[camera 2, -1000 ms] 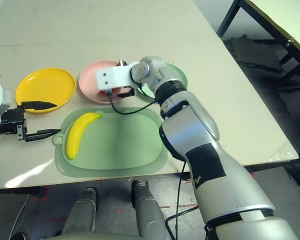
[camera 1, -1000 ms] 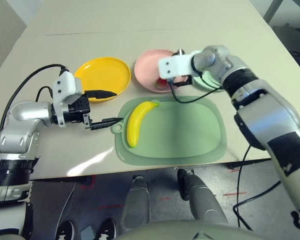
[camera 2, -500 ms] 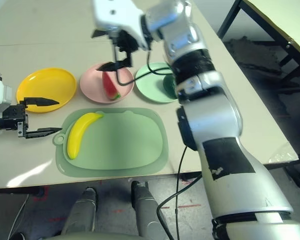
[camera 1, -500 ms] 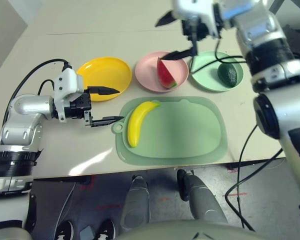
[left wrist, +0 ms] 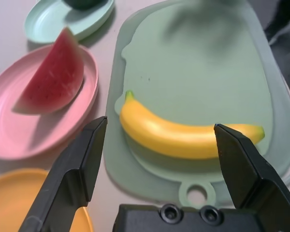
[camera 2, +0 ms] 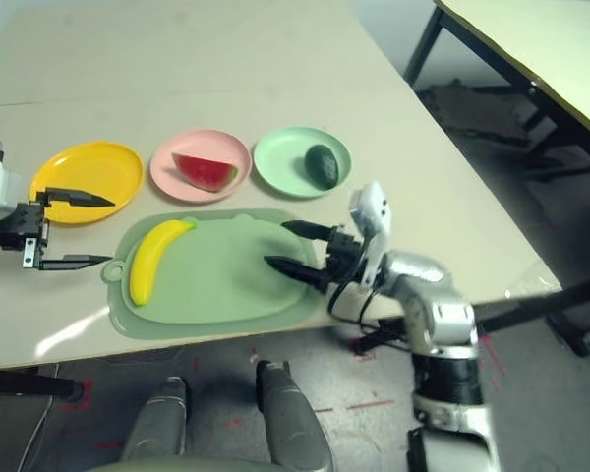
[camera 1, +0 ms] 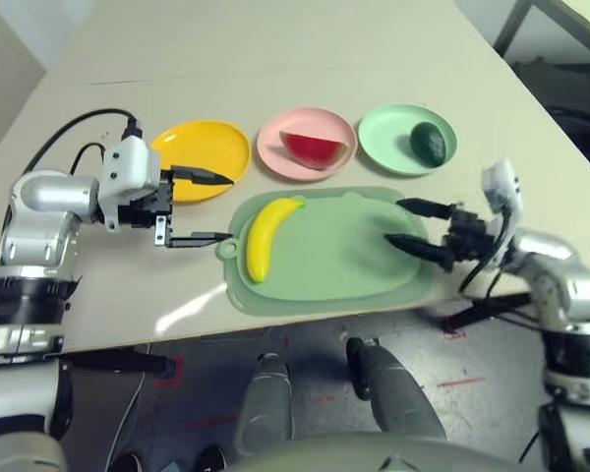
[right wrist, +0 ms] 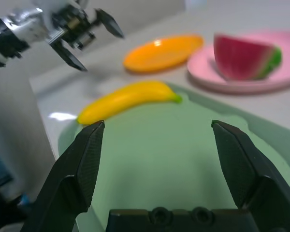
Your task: Place the fruits into color-matched plates.
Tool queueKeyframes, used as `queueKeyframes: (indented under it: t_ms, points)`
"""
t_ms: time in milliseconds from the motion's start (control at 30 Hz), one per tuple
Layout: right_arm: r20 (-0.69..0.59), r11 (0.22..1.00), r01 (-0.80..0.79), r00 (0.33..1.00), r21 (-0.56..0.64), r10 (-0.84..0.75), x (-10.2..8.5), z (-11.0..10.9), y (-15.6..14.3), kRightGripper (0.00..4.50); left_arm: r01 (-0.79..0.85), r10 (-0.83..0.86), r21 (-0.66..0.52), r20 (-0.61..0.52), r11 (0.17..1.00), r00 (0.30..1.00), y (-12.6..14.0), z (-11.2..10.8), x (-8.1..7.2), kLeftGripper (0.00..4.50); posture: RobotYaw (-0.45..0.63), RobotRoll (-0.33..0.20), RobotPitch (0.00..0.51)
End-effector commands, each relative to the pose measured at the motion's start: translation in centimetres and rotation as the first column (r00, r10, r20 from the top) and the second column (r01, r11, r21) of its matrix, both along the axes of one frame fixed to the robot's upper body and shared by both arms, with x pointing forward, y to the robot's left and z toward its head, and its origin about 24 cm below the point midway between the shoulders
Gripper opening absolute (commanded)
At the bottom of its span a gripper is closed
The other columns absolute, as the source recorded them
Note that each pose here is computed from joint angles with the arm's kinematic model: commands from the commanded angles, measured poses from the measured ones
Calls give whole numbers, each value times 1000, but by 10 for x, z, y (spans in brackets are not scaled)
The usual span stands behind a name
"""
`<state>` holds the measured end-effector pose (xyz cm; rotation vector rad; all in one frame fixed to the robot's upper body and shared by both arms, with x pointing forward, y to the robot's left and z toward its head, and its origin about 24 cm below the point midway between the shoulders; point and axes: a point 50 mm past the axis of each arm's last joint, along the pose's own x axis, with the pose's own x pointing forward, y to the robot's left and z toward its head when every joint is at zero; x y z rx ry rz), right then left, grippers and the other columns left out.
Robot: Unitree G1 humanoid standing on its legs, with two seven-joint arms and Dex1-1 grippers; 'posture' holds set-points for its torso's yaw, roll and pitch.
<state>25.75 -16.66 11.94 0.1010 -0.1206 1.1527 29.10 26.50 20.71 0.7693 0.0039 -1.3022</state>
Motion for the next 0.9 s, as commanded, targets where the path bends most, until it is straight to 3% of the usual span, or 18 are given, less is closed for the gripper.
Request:
queueKeyframes:
  t_ms: [33, 200, 300, 467, 633, 900]
  points:
    - [124, 999, -21, 992, -36, 25, -3, -9, -1, 4449, 41, -41, 108, -3, 993, 999, 2, -3, 3, 4500, -86, 0, 209]
    - [207, 995, -40, 976, -95, 59, 2, -24, -6, 4449, 126, -156, 294, 82, 947, 984, -4, 5, 10, 4500, -67, 0, 199]
    - [221, 989, -58, 971, -139, 88, 5, -34, -11, 4449, 211, -320, 483, 155, 850, 935, -16, 14, 16, 4500, -59, 0, 191]
    - [229, 973, -115, 960, -201, 161, 3, -45, -10, 4449, 299, -524, 636, 197, 712, 829, -39, 27, 27, 4500, -76, 0, 185]
    - [241, 964, -144, 950, -222, 197, -1, -48, -1, 4449, 385, -681, 761, 100, 522, 726, -59, 22, 34, 4500, -104, 0, 181]
    - [261, 972, -107, 952, -209, 161, -12, -51, 2, 4449, 506, -796, 777, -10, 375, 606, -90, 1, 38, 4500, -184, 0, 182]
